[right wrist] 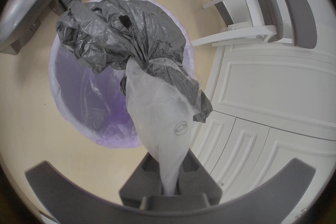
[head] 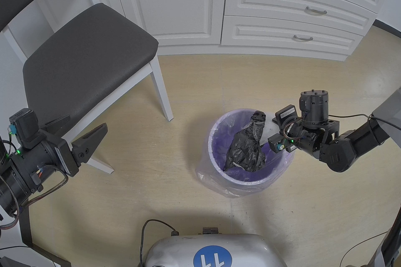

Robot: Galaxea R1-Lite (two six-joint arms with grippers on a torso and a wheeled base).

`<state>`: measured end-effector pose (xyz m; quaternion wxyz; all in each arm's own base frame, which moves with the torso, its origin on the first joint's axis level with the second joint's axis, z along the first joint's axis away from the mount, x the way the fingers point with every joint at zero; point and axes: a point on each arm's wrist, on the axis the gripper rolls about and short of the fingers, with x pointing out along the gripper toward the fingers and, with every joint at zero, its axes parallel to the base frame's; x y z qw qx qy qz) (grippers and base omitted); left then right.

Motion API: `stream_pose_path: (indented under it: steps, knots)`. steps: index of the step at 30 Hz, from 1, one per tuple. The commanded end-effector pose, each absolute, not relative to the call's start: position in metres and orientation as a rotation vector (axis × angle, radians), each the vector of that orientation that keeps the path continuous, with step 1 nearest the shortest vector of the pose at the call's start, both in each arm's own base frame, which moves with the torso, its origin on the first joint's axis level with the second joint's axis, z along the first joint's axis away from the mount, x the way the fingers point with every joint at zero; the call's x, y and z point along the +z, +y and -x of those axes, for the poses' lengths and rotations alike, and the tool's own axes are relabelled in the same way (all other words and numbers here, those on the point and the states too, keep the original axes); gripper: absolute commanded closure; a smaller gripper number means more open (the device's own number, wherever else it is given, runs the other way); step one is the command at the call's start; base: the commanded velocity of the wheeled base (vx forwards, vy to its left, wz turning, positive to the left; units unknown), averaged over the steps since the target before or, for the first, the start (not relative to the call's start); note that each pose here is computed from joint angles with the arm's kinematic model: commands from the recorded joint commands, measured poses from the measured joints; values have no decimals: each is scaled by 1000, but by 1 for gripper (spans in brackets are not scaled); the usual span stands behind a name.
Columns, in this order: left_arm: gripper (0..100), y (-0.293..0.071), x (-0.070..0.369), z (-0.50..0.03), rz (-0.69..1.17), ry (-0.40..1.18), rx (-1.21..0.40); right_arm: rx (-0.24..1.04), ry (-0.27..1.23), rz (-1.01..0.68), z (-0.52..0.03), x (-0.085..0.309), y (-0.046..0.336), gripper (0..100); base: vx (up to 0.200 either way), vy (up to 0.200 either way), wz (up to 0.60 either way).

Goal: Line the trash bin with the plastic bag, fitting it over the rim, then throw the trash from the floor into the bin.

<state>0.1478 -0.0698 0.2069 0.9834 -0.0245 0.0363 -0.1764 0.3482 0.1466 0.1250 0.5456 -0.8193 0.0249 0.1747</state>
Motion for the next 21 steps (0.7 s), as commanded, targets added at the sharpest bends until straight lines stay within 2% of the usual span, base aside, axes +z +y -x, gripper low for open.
stream_pose_path:
  steps: [1, 10, 21]
  knots:
    - [0, -69, 207, -148, 50, 73, -352, 446, 64, 1950, -350, 115, 152, 100, 0, 0, 0]
    - [0, -69, 206, -148, 49, 74, -349, 496, 34, 1962, -342, 109, 168, 100, 0, 0, 0]
    - [0, -69, 207, -149, 49, 74, -347, 533, 58, 1979, -339, 97, 168, 100, 0, 0, 0]
